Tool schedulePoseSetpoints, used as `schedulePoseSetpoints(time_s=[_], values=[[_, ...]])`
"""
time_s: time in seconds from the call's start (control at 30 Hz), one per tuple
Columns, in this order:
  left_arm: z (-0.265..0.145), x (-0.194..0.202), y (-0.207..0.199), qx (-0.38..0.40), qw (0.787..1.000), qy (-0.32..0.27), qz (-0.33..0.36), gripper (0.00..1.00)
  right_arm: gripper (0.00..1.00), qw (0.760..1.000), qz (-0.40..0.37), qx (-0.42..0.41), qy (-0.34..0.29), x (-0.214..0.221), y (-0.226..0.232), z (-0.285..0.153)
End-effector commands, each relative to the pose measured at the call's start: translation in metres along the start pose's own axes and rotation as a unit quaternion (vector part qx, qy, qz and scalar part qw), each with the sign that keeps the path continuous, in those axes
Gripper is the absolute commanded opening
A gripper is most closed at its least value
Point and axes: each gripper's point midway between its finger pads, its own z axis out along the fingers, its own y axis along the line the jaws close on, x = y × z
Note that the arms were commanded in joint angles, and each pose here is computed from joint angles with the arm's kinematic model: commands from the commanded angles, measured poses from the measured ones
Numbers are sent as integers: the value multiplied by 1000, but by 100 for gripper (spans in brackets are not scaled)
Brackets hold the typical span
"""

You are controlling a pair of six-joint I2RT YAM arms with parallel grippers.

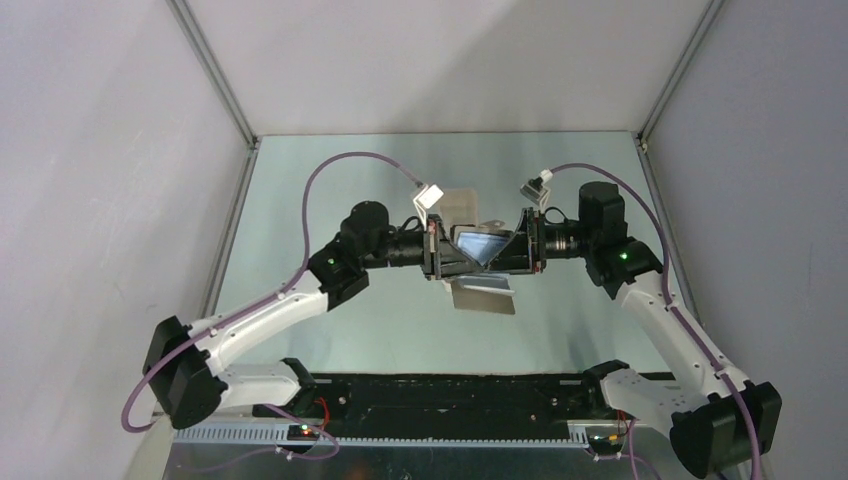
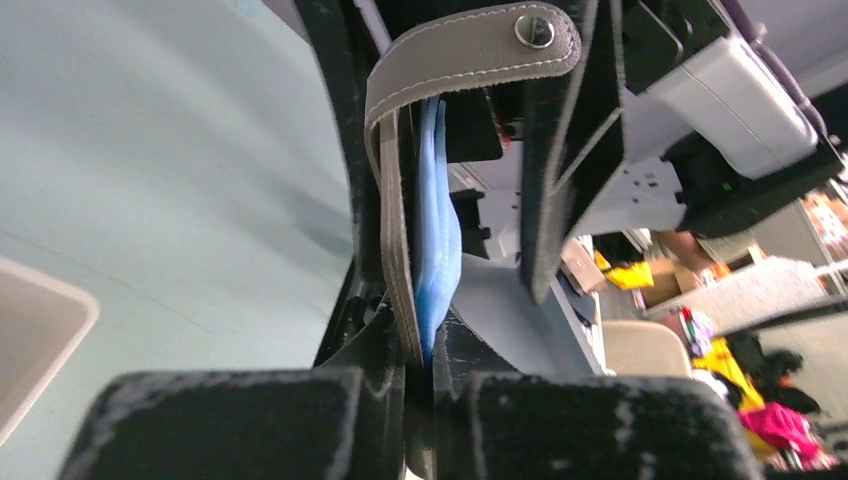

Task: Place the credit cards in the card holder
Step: Open the card holder at the center of the board.

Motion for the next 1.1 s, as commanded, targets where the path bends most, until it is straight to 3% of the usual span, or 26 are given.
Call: schedulePoseSetpoints(time_s=[0.0, 0.03, 0.17, 0.37, 0.53, 0.6, 0.8, 1.07], values=[[-16, -32, 2, -51, 993, -99, 26, 0, 78, 999, -33, 7, -21, -3, 10, -3], [-22, -37, 4, -66, 990, -121, 27, 0, 86, 999, -37, 13, -28, -3, 10, -3], [-38, -50, 5, -90, 978, -187, 27, 0, 95, 999, -39, 15, -27, 0, 13, 1], [-50, -64, -14, -66, 967, -245, 32, 0, 91, 999, -25, 18, -11, 6, 13, 17], [-62, -74, -26, -59, 957, -281, 43, 0, 76, 998, 16, 38, -42, -4, 8, 20], [-67, -75, -26, -65, 952, -293, 53, 0, 78, 998, 22, -1, -58, -8, 23, 19], [-78, -76, -17, -120, 934, -323, 93, 0, 98, 991, -12, -79, -109, -16, 61, 4], [-84, -73, -21, -165, 915, -337, 150, 0, 99, 981, -18, -100, -166, -42, 78, -15]])
